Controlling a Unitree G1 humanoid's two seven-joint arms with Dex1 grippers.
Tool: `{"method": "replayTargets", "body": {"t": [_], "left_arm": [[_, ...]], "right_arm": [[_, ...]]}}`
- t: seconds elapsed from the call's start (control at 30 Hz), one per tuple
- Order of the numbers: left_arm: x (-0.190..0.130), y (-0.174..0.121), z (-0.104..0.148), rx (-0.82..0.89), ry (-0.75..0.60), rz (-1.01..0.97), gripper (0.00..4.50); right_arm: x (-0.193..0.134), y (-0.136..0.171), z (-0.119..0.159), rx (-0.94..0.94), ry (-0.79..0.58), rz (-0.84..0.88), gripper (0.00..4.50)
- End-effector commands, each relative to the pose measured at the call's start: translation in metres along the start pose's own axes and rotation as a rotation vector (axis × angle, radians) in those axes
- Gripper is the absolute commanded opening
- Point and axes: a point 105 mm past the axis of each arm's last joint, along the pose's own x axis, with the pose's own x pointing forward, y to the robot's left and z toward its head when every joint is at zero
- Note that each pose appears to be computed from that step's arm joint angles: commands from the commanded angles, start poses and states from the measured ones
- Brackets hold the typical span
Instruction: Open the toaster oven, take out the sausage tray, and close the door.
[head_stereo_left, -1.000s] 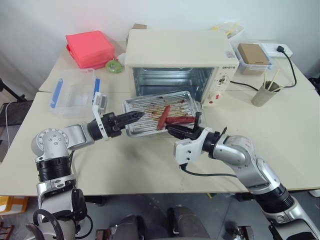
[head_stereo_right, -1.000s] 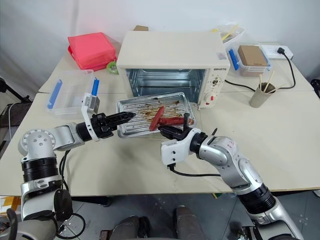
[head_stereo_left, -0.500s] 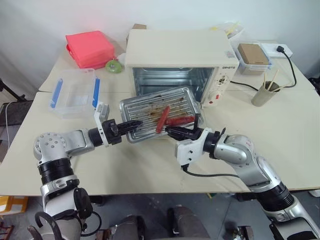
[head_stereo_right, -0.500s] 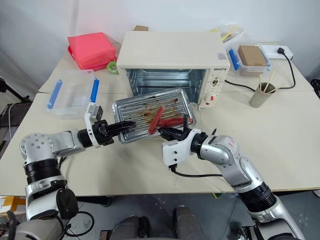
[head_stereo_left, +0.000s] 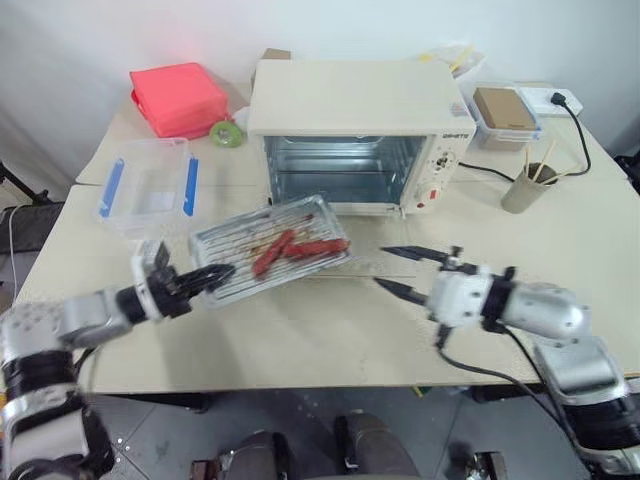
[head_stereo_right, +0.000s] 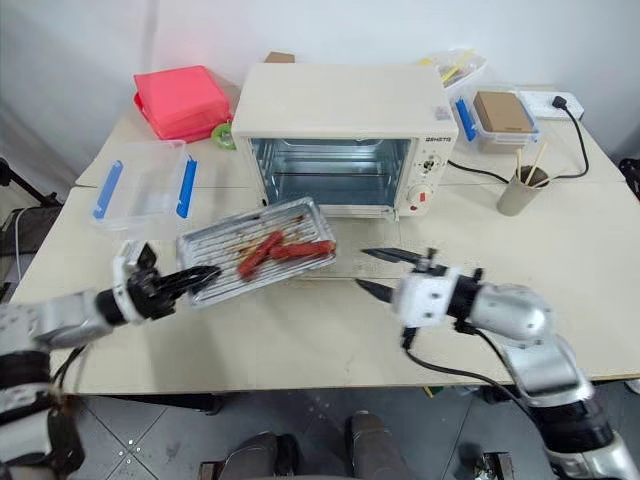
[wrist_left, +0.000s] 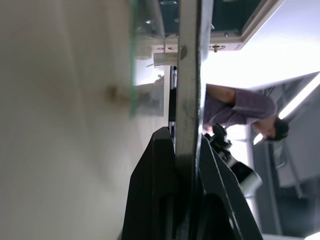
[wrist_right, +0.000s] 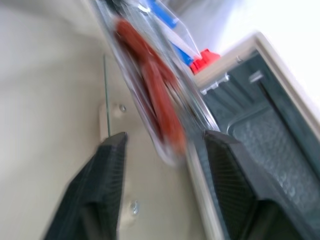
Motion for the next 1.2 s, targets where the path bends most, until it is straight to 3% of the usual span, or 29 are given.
{"method": "replayTargets", "body": {"t": [0.03,0.13,0.37,0.5,0.77,0.97,1.2], "left_arm": [[-0.021,-0.019,0.002,0.062,-0.091,-0.069,0.0],[-0.038,-0.014,-0.002,0.047,-0.192,-0.056,0.0],[-0.06,-0.002,-0.009,0.045,-0.417,-0.055,0.0],[-0.062,0.0,-0.013,0.047,-0.509,-0.07,0.0],[-0.057,0.003,-0.022,0.023,-0.603,-0.092,0.0],[-0.06,0.003,-0.019,0.017,-0.646,-0.094,0.0],[-0.055,0.004,-0.022,0.015,-0.597,-0.095,0.0]], "right_arm": [[-0.024,-0.01,-0.016,0.101,0.038,-0.031,1.06],[-0.04,-0.008,-0.042,0.188,0.107,-0.034,0.04],[-0.057,0.012,-0.097,0.416,0.216,0.018,0.04],[-0.048,0.011,-0.108,0.453,0.2,-0.004,0.04],[-0.015,-0.003,-0.086,0.526,-0.032,-0.052,0.04],[-0.022,-0.039,-0.059,0.486,-0.232,-0.257,0.04],[-0.033,-0.078,-0.024,0.518,-0.367,-0.387,0.04]]}}
